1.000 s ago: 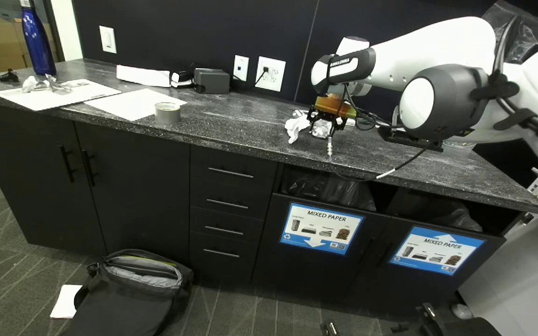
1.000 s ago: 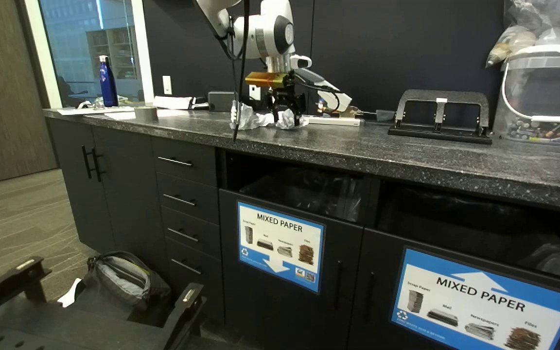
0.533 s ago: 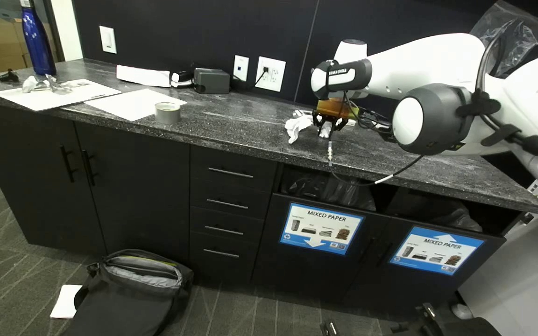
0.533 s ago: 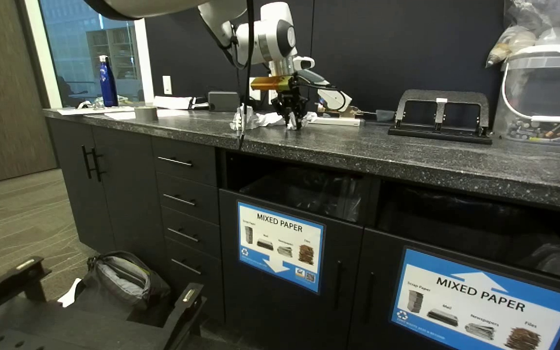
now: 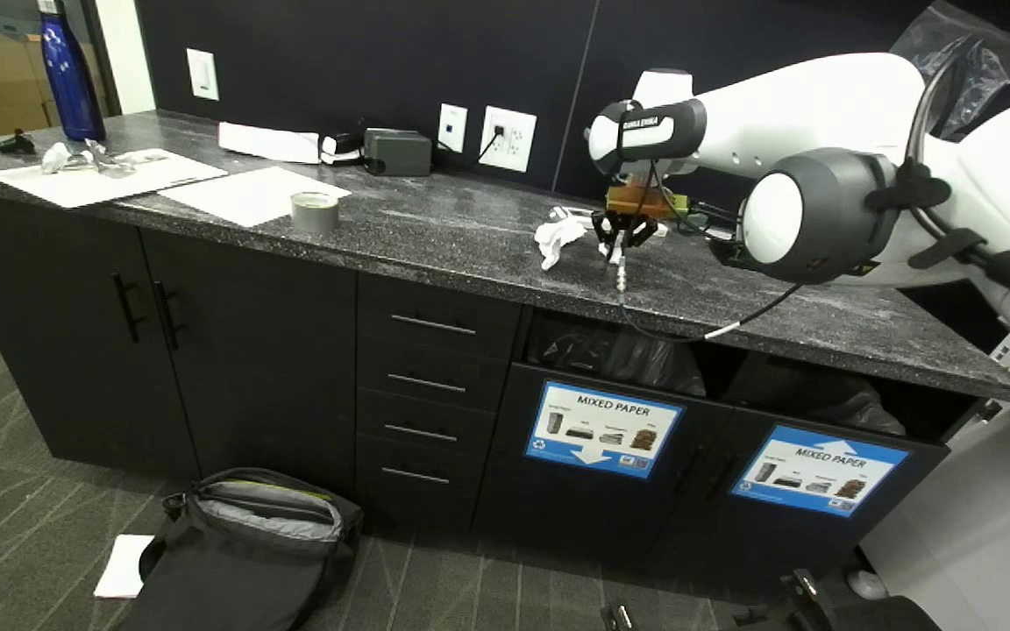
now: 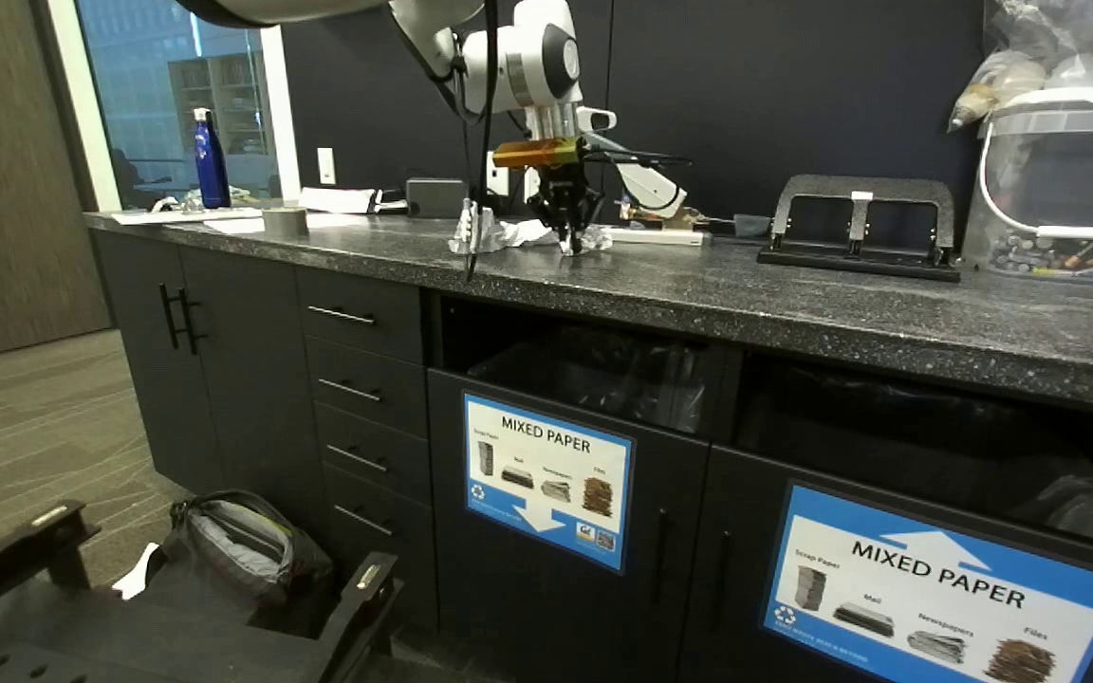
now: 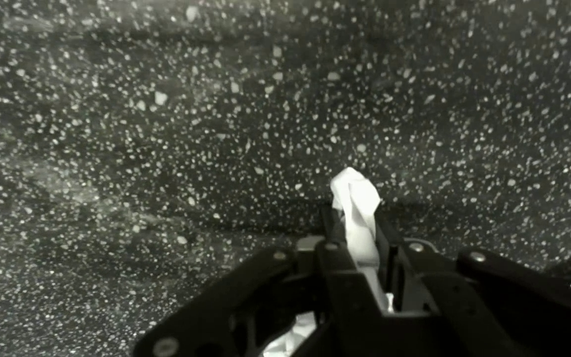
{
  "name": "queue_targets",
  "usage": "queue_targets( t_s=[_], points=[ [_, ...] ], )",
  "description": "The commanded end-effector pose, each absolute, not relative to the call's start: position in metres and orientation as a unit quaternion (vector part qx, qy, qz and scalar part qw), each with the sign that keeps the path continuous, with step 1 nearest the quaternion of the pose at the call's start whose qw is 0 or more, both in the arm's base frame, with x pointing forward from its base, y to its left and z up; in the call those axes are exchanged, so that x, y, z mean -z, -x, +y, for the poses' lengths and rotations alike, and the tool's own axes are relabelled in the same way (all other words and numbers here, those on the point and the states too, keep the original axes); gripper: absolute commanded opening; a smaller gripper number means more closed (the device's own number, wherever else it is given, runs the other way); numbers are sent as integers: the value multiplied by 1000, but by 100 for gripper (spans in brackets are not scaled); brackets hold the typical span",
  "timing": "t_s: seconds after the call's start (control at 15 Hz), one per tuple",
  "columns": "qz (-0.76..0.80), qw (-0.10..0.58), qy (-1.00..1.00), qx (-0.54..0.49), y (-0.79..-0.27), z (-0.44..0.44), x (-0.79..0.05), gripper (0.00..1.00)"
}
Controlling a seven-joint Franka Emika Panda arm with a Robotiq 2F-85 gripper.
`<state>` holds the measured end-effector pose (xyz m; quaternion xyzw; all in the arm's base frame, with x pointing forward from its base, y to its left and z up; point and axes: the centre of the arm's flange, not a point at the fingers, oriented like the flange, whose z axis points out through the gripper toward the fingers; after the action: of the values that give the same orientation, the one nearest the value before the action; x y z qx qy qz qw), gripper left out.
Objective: Pick up all the pieces of paper on the countertop and throw them in the bin
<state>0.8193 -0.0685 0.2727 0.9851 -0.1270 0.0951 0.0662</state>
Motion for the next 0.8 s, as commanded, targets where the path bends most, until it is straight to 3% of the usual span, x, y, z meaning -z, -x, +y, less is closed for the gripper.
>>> queue_targets(
  t_s=[0.0,0.73],
  points=[
    [-72,37,-996,-28,-761,-70,-264,11],
    [45,31,-987,151,-672,-41,-272,11]
  ],
)
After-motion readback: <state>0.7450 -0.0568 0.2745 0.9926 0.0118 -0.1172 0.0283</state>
